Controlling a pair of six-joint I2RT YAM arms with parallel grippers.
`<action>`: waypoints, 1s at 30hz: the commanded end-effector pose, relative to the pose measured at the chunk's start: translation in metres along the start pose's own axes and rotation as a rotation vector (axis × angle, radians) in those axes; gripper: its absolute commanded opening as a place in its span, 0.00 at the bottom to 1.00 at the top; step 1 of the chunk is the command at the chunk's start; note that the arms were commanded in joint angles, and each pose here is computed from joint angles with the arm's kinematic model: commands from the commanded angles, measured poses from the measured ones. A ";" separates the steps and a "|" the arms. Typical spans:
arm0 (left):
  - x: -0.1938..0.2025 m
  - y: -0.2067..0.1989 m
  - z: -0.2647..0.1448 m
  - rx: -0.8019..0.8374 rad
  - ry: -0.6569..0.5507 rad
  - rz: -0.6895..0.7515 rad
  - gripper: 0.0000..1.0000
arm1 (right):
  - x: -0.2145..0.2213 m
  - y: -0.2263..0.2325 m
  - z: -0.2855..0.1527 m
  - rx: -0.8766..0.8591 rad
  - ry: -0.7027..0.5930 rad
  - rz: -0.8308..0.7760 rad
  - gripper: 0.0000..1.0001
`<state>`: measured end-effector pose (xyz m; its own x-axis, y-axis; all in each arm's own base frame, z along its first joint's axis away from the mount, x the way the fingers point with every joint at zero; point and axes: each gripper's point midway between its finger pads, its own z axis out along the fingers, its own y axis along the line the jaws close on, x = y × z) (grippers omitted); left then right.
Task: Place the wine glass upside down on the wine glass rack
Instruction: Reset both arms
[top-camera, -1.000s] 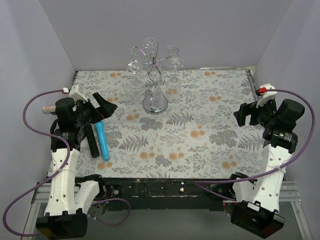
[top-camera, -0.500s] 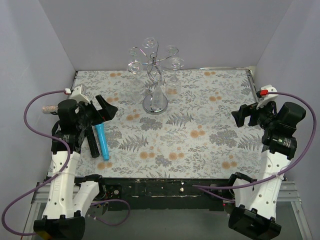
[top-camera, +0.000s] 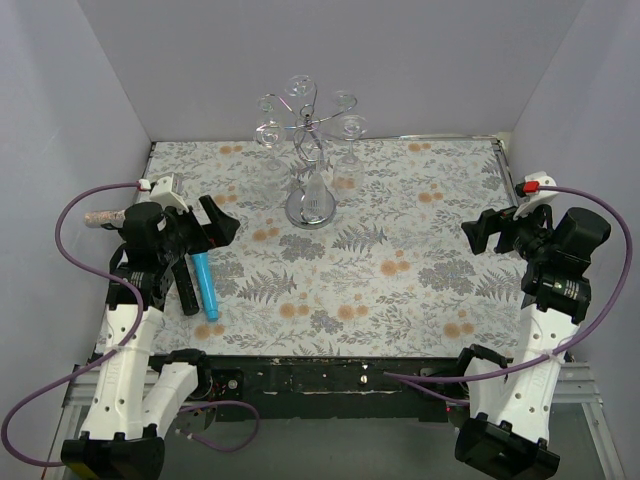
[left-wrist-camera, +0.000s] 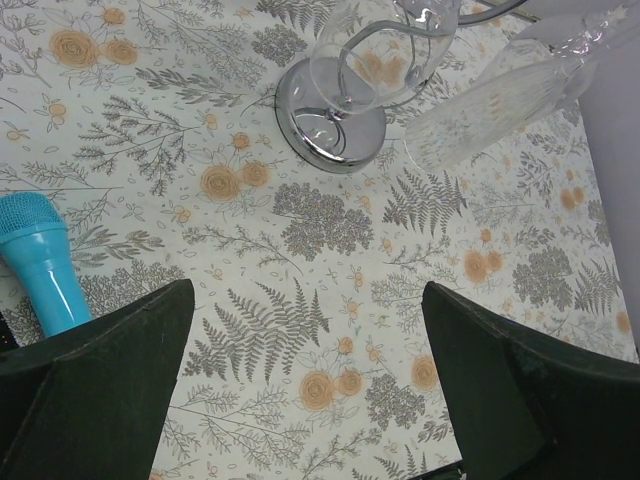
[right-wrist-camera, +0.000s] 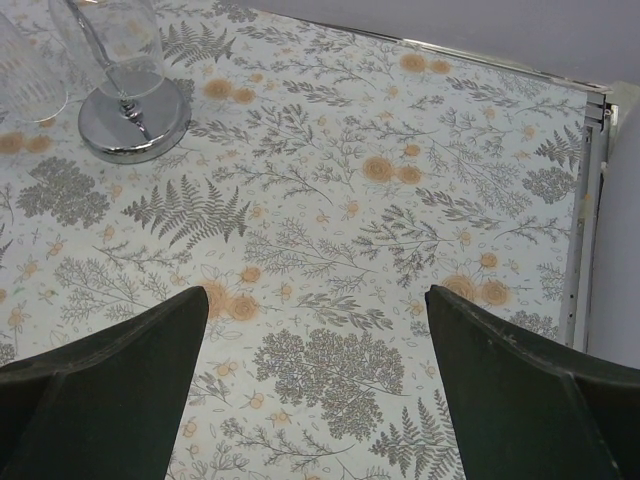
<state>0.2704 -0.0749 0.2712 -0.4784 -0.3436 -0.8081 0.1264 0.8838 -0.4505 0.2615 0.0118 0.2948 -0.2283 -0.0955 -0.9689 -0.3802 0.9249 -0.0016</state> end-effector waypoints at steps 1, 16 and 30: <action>-0.005 0.000 -0.004 -0.006 -0.028 0.034 0.98 | -0.006 -0.002 0.002 0.003 -0.024 0.000 0.98; -0.005 -0.003 -0.002 -0.002 -0.025 0.045 0.98 | -0.002 -0.009 0.001 0.055 -0.021 0.043 0.98; -0.004 -0.004 -0.003 0.000 -0.025 0.052 0.98 | 0.001 -0.013 0.001 0.088 -0.019 0.069 0.98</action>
<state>0.2701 -0.0777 0.2703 -0.4779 -0.3198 -0.8181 0.1383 0.8924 -0.4296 0.2647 0.0034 0.2837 -0.2770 -0.0215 -0.9606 -0.3027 0.9508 0.0660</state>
